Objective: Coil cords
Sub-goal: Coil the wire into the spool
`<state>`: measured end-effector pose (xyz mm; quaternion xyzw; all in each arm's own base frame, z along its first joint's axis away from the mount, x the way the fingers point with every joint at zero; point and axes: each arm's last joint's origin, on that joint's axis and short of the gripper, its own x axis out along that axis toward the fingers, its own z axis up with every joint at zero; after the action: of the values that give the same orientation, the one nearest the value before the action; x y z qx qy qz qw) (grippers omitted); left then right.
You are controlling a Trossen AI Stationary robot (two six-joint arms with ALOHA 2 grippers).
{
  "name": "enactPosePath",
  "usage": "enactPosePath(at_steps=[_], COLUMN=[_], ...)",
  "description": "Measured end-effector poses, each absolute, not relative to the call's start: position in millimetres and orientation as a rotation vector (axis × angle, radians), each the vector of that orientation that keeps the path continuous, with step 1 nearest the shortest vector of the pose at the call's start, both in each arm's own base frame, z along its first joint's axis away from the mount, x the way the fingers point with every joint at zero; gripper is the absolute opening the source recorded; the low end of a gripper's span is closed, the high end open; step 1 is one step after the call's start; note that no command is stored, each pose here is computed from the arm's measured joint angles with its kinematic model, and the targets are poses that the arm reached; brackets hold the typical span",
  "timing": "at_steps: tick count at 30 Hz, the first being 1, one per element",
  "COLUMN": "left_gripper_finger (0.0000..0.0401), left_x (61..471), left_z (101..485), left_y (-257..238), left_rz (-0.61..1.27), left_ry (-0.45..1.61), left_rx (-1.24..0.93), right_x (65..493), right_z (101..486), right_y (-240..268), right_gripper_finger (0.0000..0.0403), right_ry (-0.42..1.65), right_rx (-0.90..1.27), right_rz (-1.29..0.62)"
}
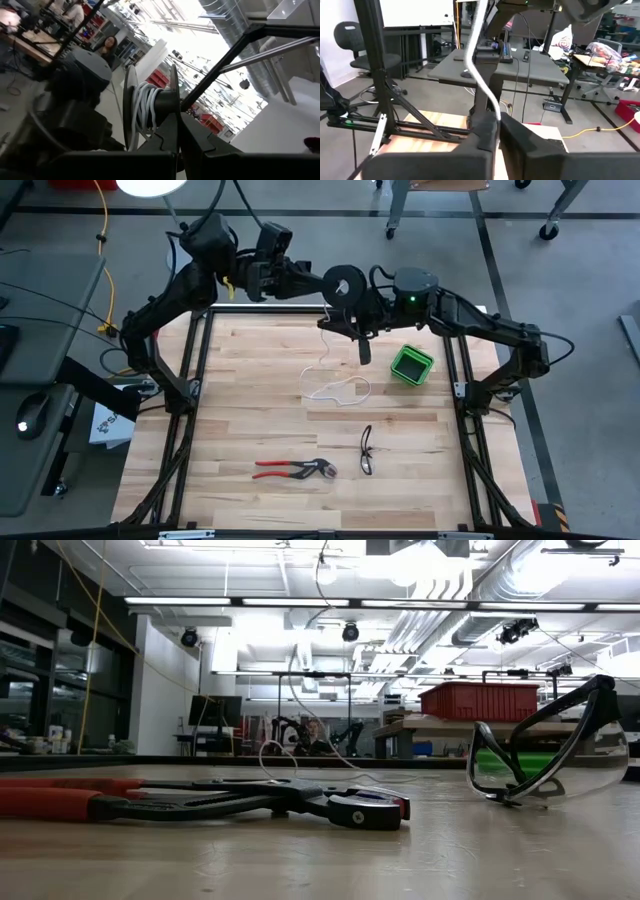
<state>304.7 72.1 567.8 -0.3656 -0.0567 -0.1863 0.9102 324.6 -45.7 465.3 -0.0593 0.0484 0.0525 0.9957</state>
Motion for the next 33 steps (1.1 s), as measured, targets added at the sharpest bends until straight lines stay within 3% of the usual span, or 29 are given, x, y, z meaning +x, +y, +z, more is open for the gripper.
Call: enactPosePath(at_steps=[10,19,27,33], left_gripper_finger=[0.0,0.0,0.0,0.0], left_x=[270,242,248,272], left_z=[568,554,536,531], left_y=[91,91,80,69], left_rz=[-0.147,-0.039,-0.16,-0.317], left_ry=[-0.079,0.126,0.351,0.412], left_rx=[-0.639,-0.756,-0.943,-1.002], right_x=[320,295,285,285], right_z=[461,480,493,493], right_y=[-29,-18,-21,-29], right_gripper_finger=[0.0002,0.0001,0.0,0.0], right_ry=[0.172,0.163,0.165,0.172], right_rx=[-0.052,-0.045,-0.111,-0.124], right_rz=[0.184,0.214,0.169,0.125])
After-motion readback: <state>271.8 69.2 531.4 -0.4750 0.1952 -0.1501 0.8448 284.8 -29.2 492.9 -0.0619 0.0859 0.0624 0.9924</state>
